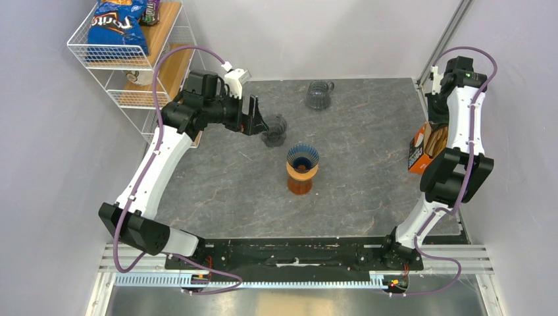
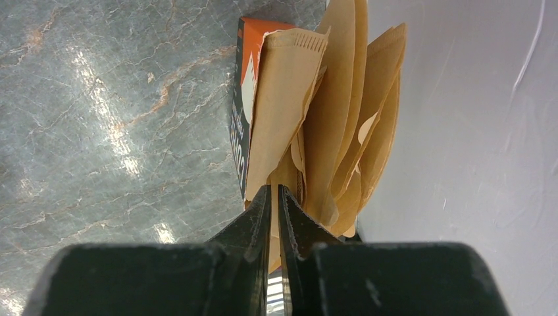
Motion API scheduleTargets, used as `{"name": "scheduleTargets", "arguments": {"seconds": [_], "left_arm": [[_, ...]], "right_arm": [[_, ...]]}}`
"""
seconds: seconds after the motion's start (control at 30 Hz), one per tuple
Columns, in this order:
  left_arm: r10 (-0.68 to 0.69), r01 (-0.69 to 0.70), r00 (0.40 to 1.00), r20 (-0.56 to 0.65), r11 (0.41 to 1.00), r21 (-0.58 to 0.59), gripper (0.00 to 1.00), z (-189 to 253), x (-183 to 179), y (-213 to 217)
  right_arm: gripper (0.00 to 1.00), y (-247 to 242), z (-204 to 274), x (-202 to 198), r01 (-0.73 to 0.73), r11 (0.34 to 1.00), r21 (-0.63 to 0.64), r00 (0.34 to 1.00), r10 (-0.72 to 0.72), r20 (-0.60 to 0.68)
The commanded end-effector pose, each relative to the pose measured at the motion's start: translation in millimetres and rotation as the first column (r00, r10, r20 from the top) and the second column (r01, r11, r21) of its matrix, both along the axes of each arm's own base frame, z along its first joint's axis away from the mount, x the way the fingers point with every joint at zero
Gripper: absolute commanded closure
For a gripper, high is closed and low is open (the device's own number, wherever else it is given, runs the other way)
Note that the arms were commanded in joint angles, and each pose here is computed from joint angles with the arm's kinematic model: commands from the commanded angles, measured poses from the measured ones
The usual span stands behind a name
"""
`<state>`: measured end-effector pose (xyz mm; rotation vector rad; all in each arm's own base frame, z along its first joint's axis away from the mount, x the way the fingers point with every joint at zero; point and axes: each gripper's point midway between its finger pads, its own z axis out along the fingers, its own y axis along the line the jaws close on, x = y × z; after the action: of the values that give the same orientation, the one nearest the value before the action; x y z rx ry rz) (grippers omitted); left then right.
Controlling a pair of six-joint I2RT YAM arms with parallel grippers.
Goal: Place the coffee filter in the dripper
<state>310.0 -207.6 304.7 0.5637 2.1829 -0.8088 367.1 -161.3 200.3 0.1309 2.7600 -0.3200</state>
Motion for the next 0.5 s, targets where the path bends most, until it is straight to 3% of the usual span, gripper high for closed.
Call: {"name": "scheduleTargets", "arguments": {"seconds": [0.0,0.47], "left_arm": [[0.001,0.000,1.000,0.013,0.999,-0.044,0.07,11.1,5.3,-5.0],[-0.002,0.003,1.000,0.010,0.999,-0.048,0.07,10.7,2.8,-4.0]], "right_arm": [[0.86,-4.3,9.5,0.0,-0.003,1.000,-0.028,1.000,0.003,0.026],[0.81,0.8,11.6,7.1,0.003,1.000,0.024,0.998,-0.004,0.059]]}}
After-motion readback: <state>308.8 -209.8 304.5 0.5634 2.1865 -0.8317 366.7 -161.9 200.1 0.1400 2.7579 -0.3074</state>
